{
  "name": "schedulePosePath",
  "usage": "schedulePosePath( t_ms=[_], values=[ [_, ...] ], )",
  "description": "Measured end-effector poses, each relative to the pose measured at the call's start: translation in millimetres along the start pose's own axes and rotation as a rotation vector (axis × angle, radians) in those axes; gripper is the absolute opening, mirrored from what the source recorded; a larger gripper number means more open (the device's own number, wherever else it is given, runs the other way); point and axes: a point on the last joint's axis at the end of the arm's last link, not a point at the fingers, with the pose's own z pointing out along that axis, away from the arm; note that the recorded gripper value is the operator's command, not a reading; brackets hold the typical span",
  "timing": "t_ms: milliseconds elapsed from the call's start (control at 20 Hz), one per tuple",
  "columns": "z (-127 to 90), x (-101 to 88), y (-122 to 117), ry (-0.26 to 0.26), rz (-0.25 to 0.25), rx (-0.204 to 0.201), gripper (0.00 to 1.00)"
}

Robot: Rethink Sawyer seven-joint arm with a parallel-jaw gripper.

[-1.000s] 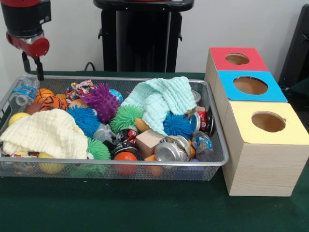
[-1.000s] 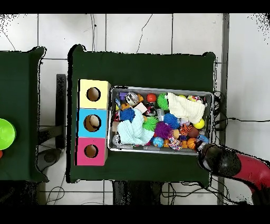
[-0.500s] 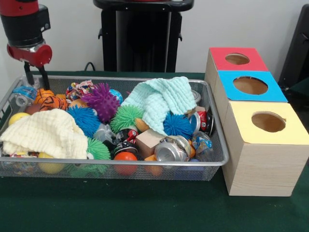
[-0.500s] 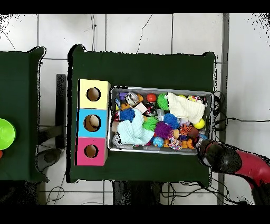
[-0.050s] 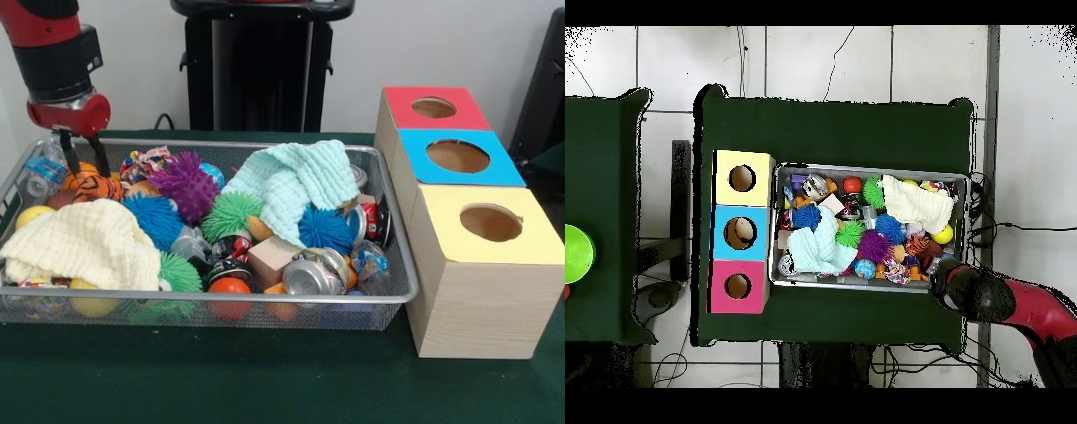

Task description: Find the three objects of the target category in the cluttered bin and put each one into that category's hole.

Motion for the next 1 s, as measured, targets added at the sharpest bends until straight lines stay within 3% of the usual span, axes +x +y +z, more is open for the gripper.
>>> schedulePosePath(
  t_ms=[350, 600, 1000],
  values=[
    [8.9, 0.3, 9.8, 0.002, -0.008, -0.043, 1.00],
    [5.8, -4.6, 17.8, -0.008, -0.023, -0.048, 1.00],
    [-25.7, -22.3, 53.5, -0.025, -0.124, 0.028, 1.00]
  ],
)
